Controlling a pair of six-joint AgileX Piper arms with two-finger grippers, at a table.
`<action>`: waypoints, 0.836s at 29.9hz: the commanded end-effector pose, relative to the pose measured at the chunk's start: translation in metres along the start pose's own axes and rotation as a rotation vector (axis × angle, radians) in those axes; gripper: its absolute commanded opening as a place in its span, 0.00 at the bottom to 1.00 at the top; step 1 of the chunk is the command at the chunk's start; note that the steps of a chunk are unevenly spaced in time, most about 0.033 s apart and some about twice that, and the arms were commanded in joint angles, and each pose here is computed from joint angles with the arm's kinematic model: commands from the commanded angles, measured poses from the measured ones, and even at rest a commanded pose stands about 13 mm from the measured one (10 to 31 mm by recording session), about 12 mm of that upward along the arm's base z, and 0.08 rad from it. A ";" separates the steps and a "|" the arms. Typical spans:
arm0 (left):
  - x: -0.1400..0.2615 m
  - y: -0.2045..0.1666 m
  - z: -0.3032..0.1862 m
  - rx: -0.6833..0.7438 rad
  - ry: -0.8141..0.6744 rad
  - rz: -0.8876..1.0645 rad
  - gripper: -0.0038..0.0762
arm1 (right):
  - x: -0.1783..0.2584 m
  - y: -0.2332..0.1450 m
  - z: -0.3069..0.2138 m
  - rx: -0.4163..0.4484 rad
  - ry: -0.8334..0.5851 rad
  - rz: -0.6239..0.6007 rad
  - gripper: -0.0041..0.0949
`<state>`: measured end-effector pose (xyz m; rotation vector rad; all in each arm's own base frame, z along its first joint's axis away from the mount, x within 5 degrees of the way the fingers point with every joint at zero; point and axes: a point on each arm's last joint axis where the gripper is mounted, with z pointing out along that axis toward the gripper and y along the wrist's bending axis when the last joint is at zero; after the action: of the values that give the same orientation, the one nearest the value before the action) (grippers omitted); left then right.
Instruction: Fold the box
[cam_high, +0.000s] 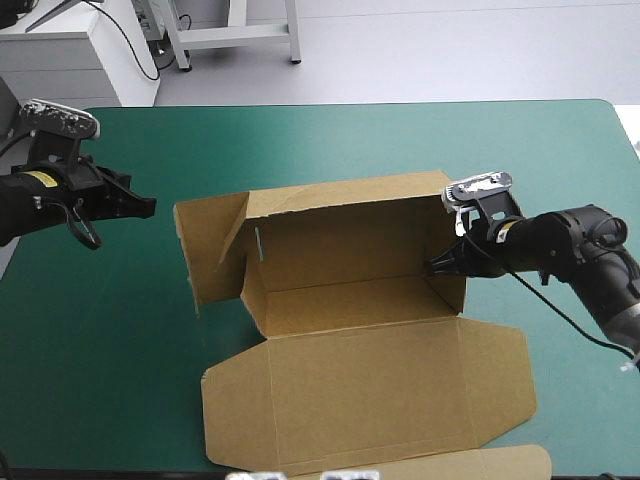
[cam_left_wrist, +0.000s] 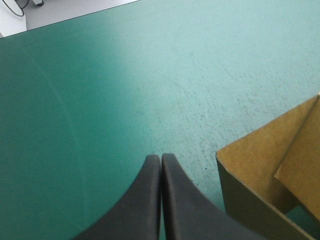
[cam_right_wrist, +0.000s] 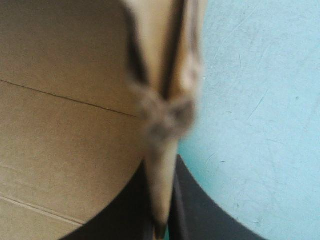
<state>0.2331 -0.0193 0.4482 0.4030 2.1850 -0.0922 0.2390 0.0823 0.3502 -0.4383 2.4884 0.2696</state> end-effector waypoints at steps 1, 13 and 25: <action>-0.010 -0.001 -0.015 -0.018 -0.107 0.019 0.04 | 0.002 0.003 -0.011 -0.014 0.062 0.005 0.02; -0.010 -0.002 -0.015 -0.009 -0.106 0.013 0.04 | -0.003 -0.006 0.049 -0.001 0.261 0.042 0.02; -0.009 -0.003 -0.015 0.000 -0.089 0.013 0.04 | -0.041 -0.014 0.102 0.006 0.238 0.052 0.02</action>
<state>0.2324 -0.0202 0.4475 0.4319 2.1879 -0.0950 0.3290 0.1059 0.2924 -0.3947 2.6823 0.2299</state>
